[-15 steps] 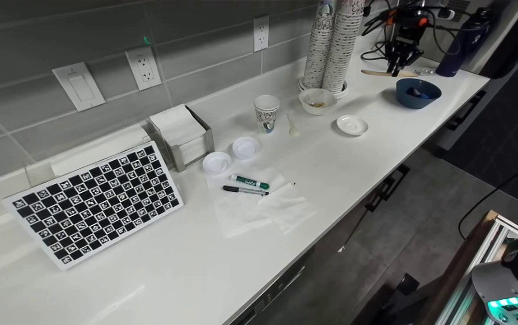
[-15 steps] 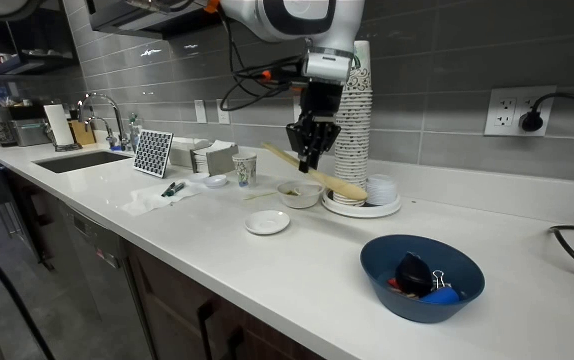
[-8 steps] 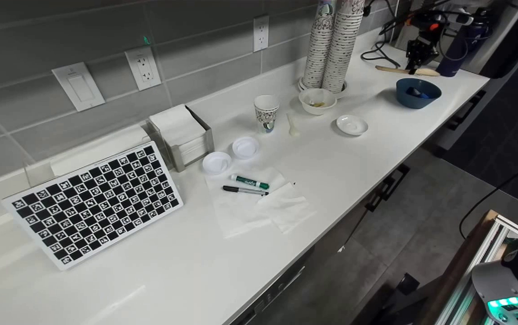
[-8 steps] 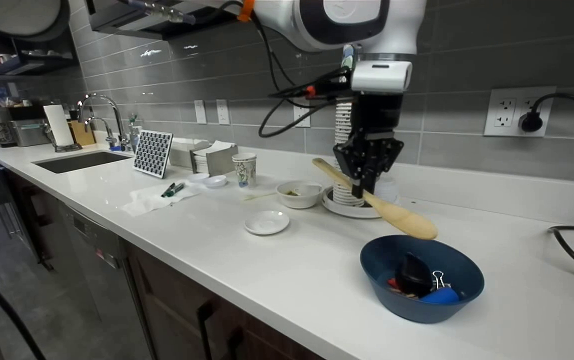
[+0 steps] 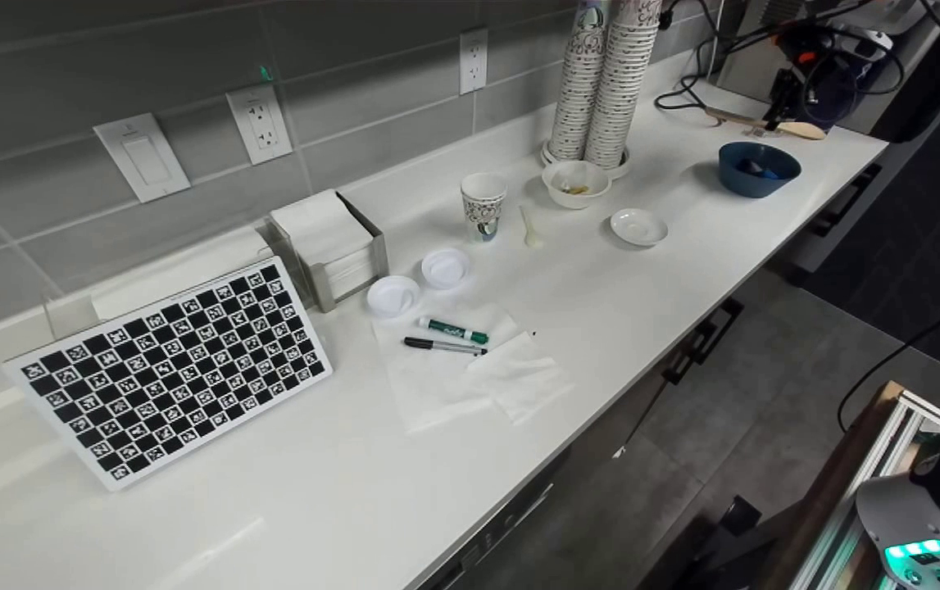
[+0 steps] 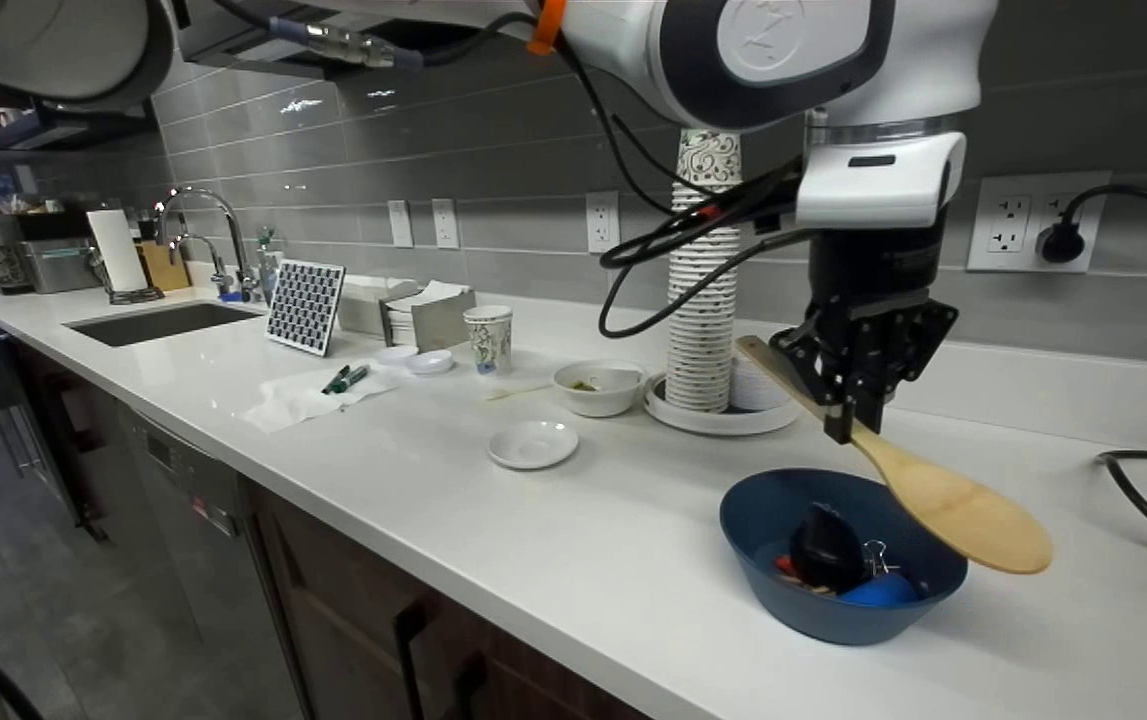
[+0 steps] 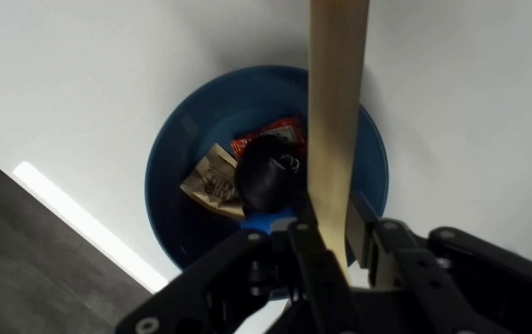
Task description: Lift the wooden spoon from the table and place it on top of the blue bowl
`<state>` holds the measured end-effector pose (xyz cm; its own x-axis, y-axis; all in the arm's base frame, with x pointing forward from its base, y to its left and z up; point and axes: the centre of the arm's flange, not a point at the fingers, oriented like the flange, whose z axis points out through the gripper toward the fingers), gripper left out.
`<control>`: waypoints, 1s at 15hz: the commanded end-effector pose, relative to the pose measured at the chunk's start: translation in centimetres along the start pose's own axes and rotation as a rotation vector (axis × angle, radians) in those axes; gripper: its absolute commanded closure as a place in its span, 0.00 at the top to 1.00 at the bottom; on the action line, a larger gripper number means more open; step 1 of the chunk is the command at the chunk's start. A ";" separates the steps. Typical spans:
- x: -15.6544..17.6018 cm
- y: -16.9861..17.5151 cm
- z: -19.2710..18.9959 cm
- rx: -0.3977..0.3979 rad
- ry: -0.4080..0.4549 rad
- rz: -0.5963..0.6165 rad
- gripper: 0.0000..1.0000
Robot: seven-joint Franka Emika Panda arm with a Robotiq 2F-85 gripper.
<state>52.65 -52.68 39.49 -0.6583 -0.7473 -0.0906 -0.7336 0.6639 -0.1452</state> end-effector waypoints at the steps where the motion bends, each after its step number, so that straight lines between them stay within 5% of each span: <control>1: 1.6 -1.7 1.2 -0.011 0.023 -0.045 0.06; 6: 1.1 -2.7 5.3 -0.008 0.033 -0.228 0.06; 11: 0.0 -4.0 6.4 0.023 0.173 -0.331 0.06; 12: -0.2 -3.7 6.6 -0.004 0.199 -0.366 0.47; 15: -0.6 -2.7 5.7 -0.052 0.184 -0.509 0.61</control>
<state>55.97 -54.36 33.00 -0.3548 -0.9245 0.1394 -0.9329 0.3404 -0.1174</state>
